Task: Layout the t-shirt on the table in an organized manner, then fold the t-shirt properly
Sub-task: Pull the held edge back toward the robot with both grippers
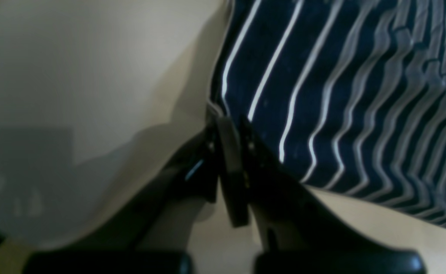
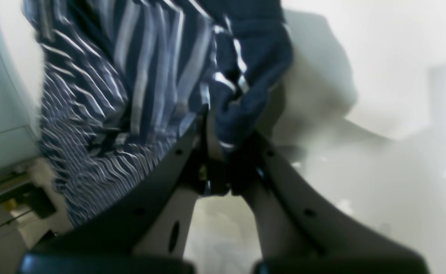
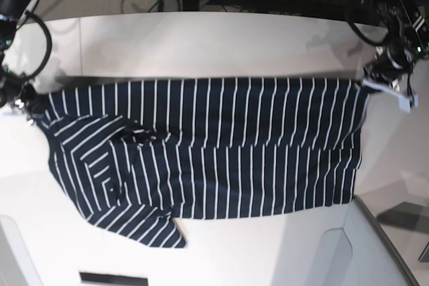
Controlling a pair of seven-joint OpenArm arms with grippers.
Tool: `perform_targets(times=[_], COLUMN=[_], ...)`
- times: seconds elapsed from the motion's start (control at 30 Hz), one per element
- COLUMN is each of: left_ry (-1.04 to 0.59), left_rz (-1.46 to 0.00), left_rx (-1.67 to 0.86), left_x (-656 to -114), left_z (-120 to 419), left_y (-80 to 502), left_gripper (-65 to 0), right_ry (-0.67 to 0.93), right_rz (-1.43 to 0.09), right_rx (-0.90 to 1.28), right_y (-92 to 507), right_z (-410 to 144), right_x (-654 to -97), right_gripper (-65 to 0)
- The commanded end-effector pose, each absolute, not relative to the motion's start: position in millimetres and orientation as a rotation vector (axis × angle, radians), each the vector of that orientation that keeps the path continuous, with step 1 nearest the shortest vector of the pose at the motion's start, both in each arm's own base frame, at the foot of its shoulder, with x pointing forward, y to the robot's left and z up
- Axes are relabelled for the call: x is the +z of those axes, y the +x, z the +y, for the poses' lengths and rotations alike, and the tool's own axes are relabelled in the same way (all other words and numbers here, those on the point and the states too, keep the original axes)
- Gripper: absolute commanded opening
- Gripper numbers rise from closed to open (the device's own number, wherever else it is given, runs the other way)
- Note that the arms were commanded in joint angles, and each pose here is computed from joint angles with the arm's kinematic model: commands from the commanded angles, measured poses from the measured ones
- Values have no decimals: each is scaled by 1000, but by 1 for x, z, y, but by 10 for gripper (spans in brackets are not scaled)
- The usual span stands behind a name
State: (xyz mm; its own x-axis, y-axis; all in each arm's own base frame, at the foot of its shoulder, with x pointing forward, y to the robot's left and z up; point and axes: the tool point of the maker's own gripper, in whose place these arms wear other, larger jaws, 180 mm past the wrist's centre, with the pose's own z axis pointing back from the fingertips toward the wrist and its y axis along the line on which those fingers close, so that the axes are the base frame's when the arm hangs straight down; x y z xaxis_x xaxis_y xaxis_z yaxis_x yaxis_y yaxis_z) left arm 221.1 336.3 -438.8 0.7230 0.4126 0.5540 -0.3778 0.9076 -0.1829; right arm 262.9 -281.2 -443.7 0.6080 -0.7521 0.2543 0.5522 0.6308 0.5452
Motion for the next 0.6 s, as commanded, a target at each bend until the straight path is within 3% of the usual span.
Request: perform_targets(times=[0.0, 0.57], left_ry=[-32, 20], left_rz=[-686, -683], left_rx=[434, 532], left_x=[-424, -459], left_z=[350, 374], left_y=[228, 184], left_gripper=[-650, -650], right_ry=[434, 409], right_rz=[-543, -421], right_rx=[-772, -808], right_y=[270, 214], right_z=[-290, -275], right_x=[-433, -469], right_gripper=[-650, -650])
